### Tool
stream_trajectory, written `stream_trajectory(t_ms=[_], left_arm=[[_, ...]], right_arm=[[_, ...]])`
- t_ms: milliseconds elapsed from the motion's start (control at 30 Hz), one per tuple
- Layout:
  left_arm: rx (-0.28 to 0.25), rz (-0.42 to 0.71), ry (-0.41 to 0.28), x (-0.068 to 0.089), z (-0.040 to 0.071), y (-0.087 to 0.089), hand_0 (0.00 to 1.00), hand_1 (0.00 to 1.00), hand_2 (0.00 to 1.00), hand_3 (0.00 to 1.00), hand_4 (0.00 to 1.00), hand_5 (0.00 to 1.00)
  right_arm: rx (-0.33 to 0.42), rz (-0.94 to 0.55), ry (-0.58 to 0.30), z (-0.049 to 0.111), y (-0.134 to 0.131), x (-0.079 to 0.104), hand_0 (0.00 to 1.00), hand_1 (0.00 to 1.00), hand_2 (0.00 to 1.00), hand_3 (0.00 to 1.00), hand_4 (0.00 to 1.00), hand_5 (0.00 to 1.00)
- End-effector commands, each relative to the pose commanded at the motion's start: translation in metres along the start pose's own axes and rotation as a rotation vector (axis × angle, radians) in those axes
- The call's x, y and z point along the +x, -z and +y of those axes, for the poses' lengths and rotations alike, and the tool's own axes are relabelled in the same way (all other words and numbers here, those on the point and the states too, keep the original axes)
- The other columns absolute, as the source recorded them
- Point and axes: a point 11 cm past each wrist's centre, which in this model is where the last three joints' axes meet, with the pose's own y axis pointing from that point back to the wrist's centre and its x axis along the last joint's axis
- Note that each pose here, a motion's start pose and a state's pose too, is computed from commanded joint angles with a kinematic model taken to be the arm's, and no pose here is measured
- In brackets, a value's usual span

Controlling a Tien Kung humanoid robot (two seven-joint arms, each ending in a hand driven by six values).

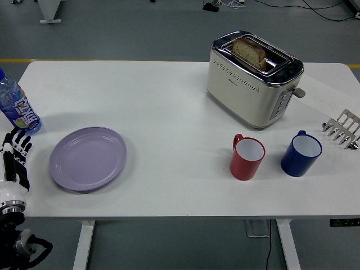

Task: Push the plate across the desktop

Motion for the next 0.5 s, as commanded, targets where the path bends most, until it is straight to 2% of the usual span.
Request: stream_trajectory(t_ms=[500], left_arm=[[0.024,0.028,0.033,-0.020,0.002,0.010,0.870,0.879,0.903,0.881,0.533,0.998]], right_arm=[[0.004,0.002,0.003,0.001,0.002,-0.002,0.552,0.451,0.594,0.583,0.297,0.490]])
